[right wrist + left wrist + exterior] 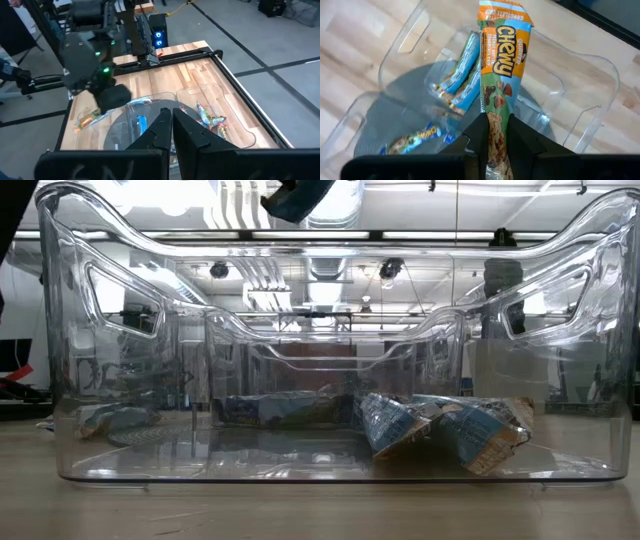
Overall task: Pick and place Granola Bars by type
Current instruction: Put the yellow granola bar into the bottom transparent bin
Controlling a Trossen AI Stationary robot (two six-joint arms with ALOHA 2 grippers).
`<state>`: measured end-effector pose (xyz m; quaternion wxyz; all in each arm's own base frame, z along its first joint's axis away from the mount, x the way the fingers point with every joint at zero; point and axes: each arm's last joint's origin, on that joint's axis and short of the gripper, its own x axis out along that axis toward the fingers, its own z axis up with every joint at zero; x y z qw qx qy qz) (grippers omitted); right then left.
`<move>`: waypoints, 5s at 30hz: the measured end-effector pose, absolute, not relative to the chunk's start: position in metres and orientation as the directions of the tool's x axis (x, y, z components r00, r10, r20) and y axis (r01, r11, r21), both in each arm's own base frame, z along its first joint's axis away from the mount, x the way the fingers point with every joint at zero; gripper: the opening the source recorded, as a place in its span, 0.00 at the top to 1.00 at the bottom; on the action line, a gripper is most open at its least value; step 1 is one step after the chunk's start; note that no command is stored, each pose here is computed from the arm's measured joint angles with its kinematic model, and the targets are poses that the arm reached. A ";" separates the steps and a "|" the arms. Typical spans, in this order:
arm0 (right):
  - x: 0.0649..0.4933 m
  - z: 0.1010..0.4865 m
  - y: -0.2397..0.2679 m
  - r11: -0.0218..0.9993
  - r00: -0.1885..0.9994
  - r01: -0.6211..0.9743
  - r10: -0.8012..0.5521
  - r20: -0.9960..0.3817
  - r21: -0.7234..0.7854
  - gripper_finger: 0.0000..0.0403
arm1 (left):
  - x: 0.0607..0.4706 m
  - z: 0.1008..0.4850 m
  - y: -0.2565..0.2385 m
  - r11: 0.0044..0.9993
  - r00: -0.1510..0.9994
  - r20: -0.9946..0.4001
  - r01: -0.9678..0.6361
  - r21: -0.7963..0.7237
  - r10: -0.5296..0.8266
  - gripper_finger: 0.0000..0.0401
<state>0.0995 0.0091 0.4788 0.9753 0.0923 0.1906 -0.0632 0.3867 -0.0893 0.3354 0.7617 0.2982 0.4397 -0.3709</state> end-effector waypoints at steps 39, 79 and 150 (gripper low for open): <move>0.100 0.481 0.008 0.967 0.924 0.205 -0.140 -0.357 0.152 0.98 | 0.391 0.323 -0.103 0.628 0.395 -0.882 0.762 0.158 -0.258 0.71; 0.109 0.485 0.008 0.968 0.933 0.220 -0.173 -0.316 0.118 0.98 | 0.209 0.405 -0.042 0.946 0.699 -0.686 0.321 0.049 -0.201 0.96; 0.244 0.482 -0.063 0.152 0.448 0.870 -0.641 -0.623 0.468 0.82 | 0.132 0.404 -0.015 0.988 0.949 -0.282 -0.151 -0.016 0.140 0.96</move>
